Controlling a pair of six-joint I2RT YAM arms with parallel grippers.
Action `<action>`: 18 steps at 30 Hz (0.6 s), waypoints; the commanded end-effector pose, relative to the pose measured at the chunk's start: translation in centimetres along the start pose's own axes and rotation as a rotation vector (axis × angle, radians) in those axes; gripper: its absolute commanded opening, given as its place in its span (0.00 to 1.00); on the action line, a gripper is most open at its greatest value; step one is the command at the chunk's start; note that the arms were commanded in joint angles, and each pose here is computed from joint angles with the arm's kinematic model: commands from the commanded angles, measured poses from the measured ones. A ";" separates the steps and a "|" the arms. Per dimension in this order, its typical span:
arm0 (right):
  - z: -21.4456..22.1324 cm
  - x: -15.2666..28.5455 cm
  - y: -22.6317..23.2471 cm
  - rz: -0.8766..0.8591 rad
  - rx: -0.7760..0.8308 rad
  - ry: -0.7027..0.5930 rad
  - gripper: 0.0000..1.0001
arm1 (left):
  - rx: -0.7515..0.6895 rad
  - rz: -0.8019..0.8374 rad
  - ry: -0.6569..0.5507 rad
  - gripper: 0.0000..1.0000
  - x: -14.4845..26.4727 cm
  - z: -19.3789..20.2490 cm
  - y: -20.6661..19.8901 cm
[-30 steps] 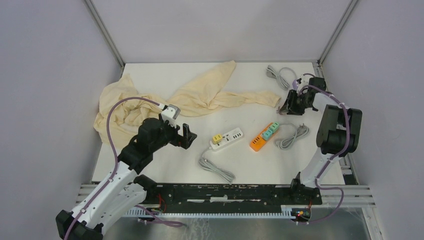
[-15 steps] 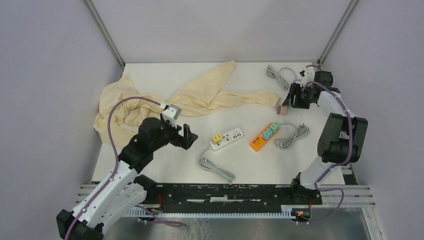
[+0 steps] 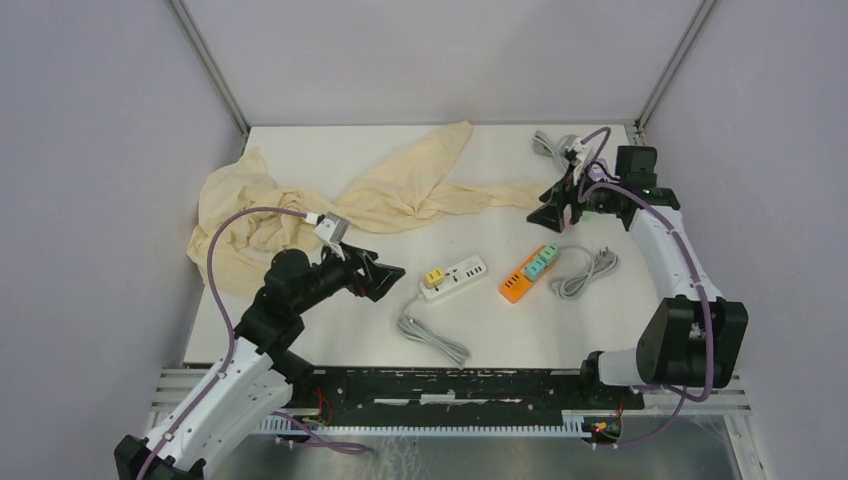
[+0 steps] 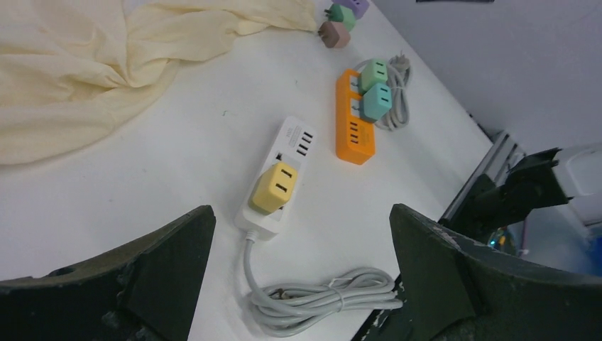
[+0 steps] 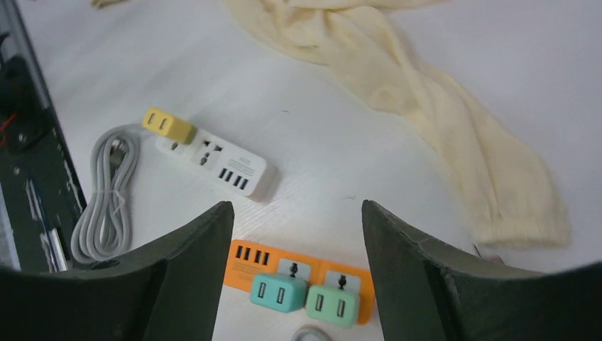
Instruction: Pull the plug off the socket
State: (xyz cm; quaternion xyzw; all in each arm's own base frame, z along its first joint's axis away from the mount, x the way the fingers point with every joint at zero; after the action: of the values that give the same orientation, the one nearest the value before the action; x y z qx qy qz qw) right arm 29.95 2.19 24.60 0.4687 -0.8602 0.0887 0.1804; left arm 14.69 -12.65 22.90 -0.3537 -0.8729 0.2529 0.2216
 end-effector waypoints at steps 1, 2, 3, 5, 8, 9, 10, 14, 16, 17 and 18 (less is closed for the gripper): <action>-1.5 -2.1 4.9 -0.291 0.406 -0.145 0.79 | 0.237 0.138 -0.107 1.00 -0.8 0.2 -1.1; -1.7 -2.8 5.8 -0.326 0.469 -0.143 0.84 | 0.284 0.142 -0.123 1.00 -1.0 0.7 -0.8; -2.0 -3.5 6.6 -0.359 0.528 -0.138 0.89 | 0.309 0.152 -0.147 1.00 -1.2 1.2 -0.4; -2.4 -4.8 8.1 -0.429 0.627 -0.139 0.99 | 0.337 0.167 -0.165 0.99 -1.6 2.2 0.4; -2.8 -6.9 9.8 -0.524 0.740 -0.137 1.00 | 0.334 0.134 -0.152 0.99 -2.0 3.2 1.4; -3.0 -7.7 10.2 -0.546 0.761 -0.124 1.00 | 0.327 0.117 -0.140 0.99 -2.2 3.5 1.8; -3.2 -8.5 10.7 -0.572 0.781 -0.105 1.00 | 0.321 0.105 -0.135 0.99 -2.3 3.8 2.0; -2.8 -12.0 13.2 -0.644 0.905 -0.009 1.00 | 0.313 0.082 -0.123 0.98 -2.6 4.9 3.0; -2.3 -13.6 14.1 -0.657 0.951 0.028 1.00 | 0.305 0.083 -0.132 0.97 -2.6 5.3 3.4; -2.2 -14.4 14.5 -0.660 0.968 0.038 0.99 | 0.302 0.082 -0.137 0.97 -2.6 5.5 3.6; -2.1 -15.2 14.8 -0.665 0.982 0.048 0.98 | 0.298 0.081 -0.139 0.95 -2.6 5.6 3.7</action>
State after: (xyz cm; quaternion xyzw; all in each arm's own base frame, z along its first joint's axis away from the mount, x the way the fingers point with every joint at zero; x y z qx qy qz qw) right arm 24.40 20.32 20.99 0.7591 -0.5434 0.3585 0.0040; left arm 14.62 -13.87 15.28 -0.3233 -0.8204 0.4025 0.2459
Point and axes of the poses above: each gripper's point midway between its finger pads, its own x axis back along the fingers, its own y axis along the line the jaws close on, z = x × y, the point moved 9 cm from there along x, back along the fingers, and after that the axes turned 15 degrees about x, right-handed, at the moved point
